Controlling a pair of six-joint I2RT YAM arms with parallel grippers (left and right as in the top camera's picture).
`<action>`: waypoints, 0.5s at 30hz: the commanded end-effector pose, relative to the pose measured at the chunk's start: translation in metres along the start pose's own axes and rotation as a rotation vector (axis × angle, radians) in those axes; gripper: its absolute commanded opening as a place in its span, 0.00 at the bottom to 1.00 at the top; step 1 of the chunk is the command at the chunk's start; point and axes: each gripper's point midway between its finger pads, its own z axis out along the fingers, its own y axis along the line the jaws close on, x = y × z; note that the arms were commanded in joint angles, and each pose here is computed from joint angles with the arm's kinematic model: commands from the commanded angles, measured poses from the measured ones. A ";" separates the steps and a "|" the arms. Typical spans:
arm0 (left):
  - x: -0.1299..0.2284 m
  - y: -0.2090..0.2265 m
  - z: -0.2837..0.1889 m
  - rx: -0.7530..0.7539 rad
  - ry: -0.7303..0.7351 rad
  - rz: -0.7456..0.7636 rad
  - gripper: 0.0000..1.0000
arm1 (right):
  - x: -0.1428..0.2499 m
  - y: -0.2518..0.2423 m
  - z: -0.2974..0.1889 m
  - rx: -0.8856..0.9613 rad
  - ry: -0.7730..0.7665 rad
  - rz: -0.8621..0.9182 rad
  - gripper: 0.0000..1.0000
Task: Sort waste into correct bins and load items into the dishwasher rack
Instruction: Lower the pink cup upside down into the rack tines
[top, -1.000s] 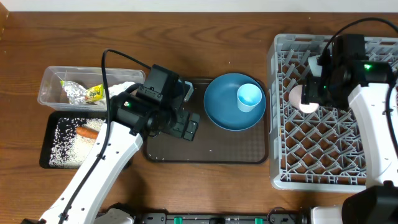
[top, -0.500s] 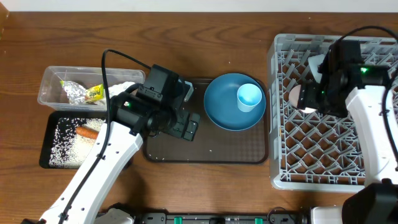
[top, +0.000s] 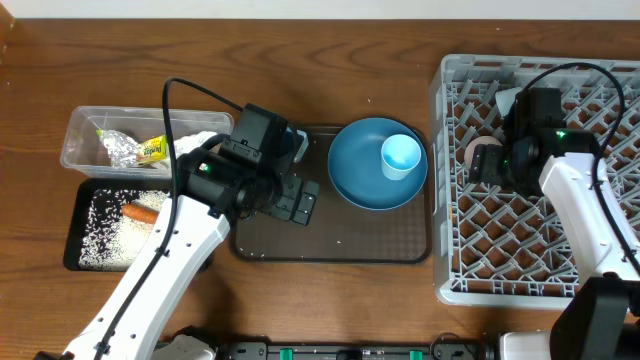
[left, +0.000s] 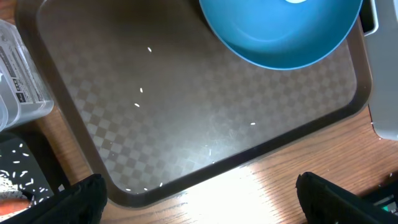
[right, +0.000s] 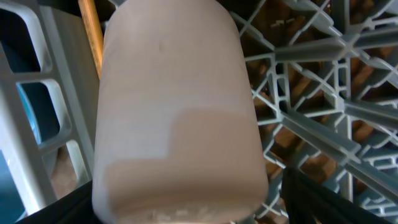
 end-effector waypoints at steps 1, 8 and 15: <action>0.001 0.003 0.000 -0.013 -0.001 -0.005 1.00 | -0.004 0.002 -0.001 0.003 -0.026 -0.022 0.79; 0.001 0.002 0.000 -0.013 -0.001 -0.005 1.00 | -0.011 0.004 -0.001 -0.002 -0.055 -0.053 0.47; 0.001 0.002 0.000 -0.013 -0.001 -0.005 1.00 | -0.013 0.004 -0.002 -0.003 -0.063 -0.053 0.63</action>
